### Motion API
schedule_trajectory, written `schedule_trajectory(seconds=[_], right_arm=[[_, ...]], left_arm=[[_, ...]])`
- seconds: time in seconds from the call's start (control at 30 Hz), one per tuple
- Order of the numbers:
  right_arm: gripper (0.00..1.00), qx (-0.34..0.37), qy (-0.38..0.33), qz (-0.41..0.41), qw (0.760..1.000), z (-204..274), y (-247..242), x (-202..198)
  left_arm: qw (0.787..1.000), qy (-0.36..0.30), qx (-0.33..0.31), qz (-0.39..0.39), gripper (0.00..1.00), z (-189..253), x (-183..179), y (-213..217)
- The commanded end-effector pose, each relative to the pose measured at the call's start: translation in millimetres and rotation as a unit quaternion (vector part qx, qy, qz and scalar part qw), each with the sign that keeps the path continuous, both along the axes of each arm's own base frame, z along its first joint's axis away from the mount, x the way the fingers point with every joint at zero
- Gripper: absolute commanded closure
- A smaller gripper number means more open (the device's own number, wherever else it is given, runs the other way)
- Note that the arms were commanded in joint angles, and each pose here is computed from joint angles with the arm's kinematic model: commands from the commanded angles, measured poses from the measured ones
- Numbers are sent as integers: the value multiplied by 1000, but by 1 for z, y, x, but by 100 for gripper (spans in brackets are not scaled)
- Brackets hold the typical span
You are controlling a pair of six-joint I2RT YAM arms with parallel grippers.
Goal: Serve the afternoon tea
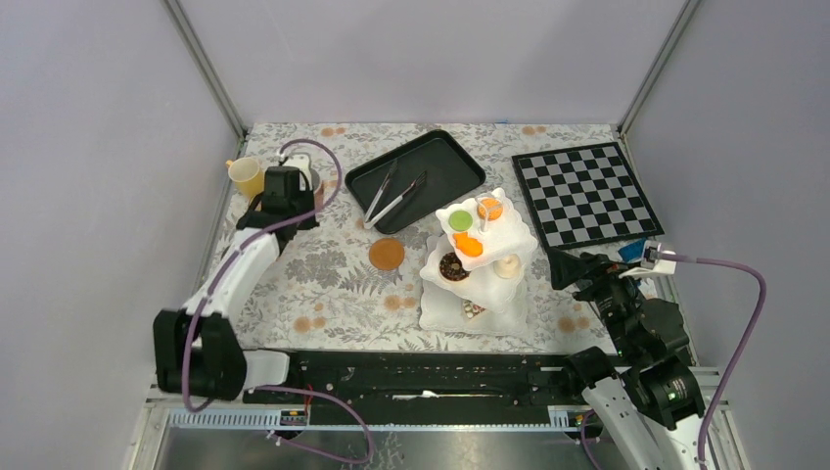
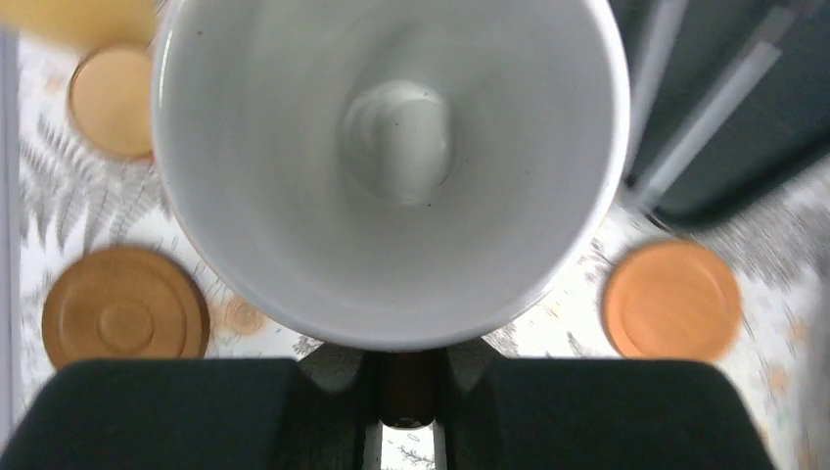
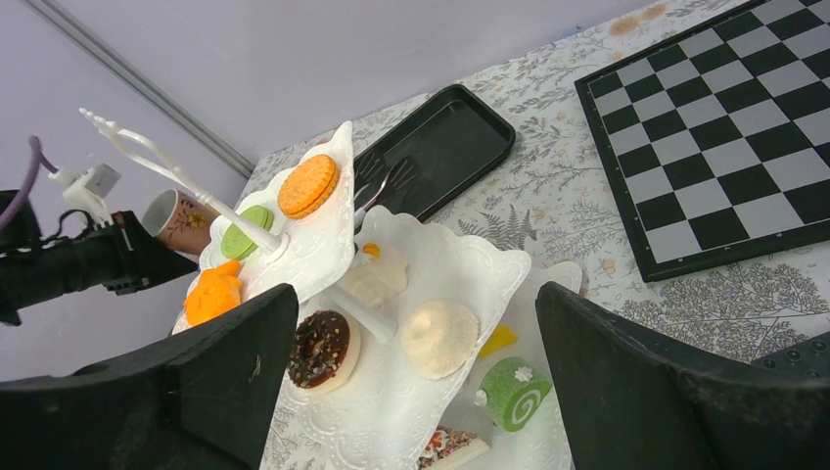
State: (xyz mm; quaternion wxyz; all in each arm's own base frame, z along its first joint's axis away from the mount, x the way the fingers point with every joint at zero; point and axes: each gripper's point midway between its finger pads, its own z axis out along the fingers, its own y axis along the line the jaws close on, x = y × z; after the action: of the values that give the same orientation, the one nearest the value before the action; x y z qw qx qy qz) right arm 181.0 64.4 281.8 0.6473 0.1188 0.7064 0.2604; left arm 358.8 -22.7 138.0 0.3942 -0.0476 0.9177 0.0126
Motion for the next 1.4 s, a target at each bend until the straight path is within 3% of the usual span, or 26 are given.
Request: schedule_trajectory(seconds=[0.0,0.07,0.2,0.27,0.47,0.6,0.77,0.9,1.13,1.37], right_arm=[[2,-5,-19,20,1000,14,6,-1],[2,-10,-20,29,999,18,9,-2],[2,-20,-19,23,999,19,6,-3],[2,-20,-17,21,999,19,5,-3],[2,-9,-7,16,1000,13,5,0],[2,-6,-5,17,1000,13,6,0],[2,-11,-7,15,1000,15,5,0],[2,-9,0,21,1000,12,8,2],[2,-8,-1,22,1000,13,8,1],[2,-8,0,23,1000,12,8,1]], left_arm=[[949,-87,57,-299,100,29,-7,-74],[884,-80,78,-454,100,20,-36,-121],[791,-120,52,-598,100,26,-65,-163],[762,-131,63,-631,100,29,-68,-167],[716,-104,8,-691,100,25,-70,-179],[706,-77,-11,-704,100,4,-74,-181],[721,-95,24,-686,100,-3,-59,-172],[725,-72,38,-684,100,-14,-47,-162],[739,-97,39,-666,100,-27,-33,-150],[744,-76,36,-663,100,-40,-32,-144]])
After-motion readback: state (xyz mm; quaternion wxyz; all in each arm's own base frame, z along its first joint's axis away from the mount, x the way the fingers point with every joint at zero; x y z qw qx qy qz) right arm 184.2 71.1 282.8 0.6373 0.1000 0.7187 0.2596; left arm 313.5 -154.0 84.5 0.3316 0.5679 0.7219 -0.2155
